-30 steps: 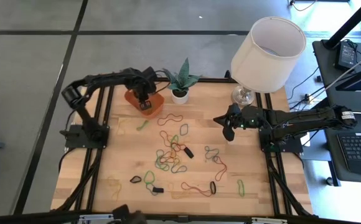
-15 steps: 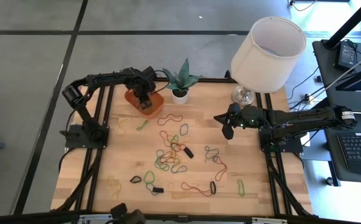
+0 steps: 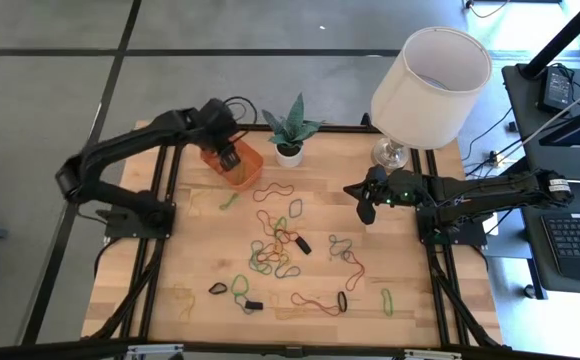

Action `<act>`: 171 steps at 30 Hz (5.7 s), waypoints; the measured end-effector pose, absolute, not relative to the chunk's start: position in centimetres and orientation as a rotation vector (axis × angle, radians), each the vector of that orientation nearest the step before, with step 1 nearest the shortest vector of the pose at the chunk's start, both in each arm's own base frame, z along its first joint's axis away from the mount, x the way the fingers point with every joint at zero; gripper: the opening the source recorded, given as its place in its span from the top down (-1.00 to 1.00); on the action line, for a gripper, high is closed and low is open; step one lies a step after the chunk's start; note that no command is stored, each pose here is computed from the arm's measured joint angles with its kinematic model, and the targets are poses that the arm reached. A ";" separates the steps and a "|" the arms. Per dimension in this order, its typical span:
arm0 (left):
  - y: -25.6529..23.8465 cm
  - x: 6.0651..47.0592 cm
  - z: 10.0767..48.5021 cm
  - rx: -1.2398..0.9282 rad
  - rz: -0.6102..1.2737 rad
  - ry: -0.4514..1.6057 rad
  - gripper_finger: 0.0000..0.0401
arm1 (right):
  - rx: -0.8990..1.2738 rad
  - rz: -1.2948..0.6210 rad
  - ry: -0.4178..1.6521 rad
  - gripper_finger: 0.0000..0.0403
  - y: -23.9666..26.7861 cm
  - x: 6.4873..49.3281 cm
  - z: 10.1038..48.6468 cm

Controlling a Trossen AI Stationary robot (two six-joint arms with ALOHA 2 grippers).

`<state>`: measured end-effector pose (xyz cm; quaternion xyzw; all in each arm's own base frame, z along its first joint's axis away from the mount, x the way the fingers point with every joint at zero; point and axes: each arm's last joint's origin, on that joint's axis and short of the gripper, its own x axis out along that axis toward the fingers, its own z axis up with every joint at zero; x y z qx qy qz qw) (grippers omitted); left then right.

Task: Pick and place rubber bands into bin
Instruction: Put the black rubber band into the orange bin

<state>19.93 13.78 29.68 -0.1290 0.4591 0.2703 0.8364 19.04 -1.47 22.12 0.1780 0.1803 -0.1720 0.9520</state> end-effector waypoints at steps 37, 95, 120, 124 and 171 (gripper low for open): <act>-5.7 24.3 23.4 -0.234 0.058 0.980 0.99 | 0.430 -0.226 0.212 0.98 -0.9 19.7 23.7; -3.2 13.2 23.9 -0.058 -0.067 0.747 0.98 | 0.495 -0.406 1.162 0.57 8.3 39.1 15.4; -3.2 13.2 23.9 -0.058 -0.075 0.748 0.99 | 0.462 -0.367 1.106 0.99 8.2 40.3 18.0; -3.2 13.2 23.9 -0.058 -0.076 0.748 0.99 | 0.465 -0.370 1.106 0.99 8.2 40.3 18.0; -3.2 13.3 23.8 -0.054 -0.068 0.754 0.99 | 0.487 -0.440 1.262 0.92 9.9 39.9 13.7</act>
